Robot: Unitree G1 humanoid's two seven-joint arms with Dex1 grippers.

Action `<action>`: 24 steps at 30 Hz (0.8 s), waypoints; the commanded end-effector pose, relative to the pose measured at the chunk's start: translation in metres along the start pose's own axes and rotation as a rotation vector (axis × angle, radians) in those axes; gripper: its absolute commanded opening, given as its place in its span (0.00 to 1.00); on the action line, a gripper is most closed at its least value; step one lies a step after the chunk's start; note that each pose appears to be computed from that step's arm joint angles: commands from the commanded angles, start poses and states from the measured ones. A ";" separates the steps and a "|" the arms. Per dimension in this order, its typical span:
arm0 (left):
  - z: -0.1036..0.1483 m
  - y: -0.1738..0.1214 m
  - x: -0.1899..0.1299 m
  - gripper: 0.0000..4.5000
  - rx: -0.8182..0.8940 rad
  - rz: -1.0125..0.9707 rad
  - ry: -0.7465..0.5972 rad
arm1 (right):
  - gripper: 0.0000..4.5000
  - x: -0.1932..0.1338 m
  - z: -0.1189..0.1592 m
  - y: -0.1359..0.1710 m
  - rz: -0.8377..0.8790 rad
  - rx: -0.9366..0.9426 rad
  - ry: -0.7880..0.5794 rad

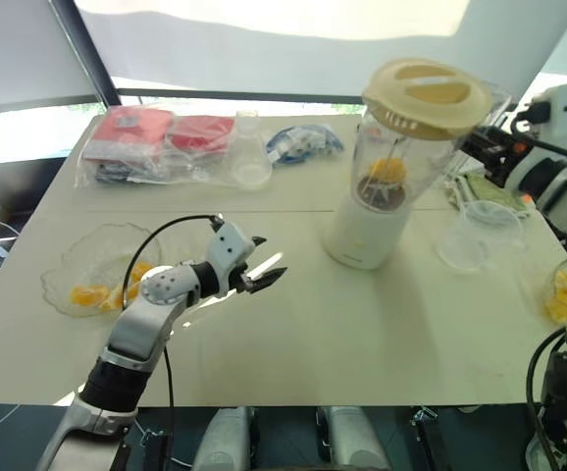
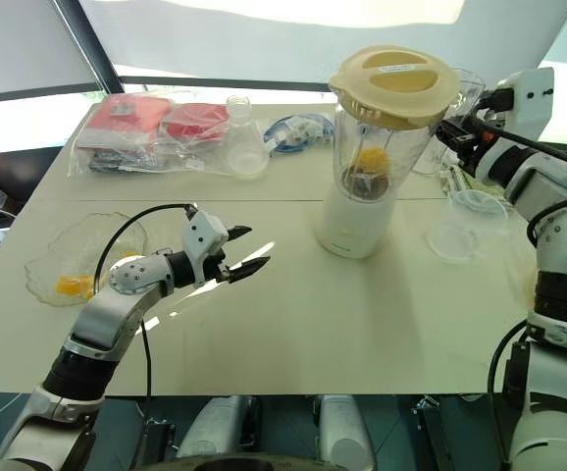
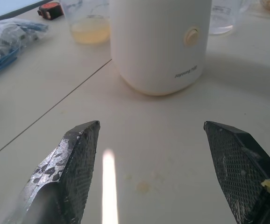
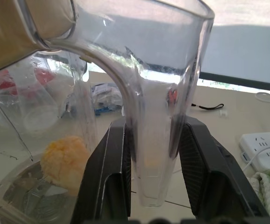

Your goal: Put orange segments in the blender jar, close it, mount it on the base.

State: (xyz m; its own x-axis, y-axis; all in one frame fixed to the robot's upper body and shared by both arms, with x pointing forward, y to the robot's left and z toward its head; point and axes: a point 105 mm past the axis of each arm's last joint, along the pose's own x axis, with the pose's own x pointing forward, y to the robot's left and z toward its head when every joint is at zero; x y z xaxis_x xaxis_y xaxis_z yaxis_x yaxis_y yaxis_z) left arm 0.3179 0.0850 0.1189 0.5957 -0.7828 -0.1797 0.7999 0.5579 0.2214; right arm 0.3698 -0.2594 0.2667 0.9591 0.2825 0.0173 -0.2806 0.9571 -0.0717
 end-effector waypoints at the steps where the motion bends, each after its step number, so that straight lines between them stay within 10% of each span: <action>1: 0.011 -0.002 0.000 0.82 0.034 0.000 -0.034 | 0.20 0.001 -0.012 0.008 0.020 0.010 0.044; 24: 0.011 0.005 0.002 0.82 0.025 0.033 -0.030 | 0.20 -0.001 -0.023 0.023 -0.093 0.025 0.098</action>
State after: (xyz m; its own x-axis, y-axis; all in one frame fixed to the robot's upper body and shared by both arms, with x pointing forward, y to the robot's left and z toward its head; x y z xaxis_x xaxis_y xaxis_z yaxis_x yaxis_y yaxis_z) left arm 0.3204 0.0842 0.1180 0.6133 -0.7695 -0.1778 0.7867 0.5751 0.2245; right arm 0.3624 -0.2471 0.2619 0.9870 0.1606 0.0001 -0.1603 0.9849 -0.0651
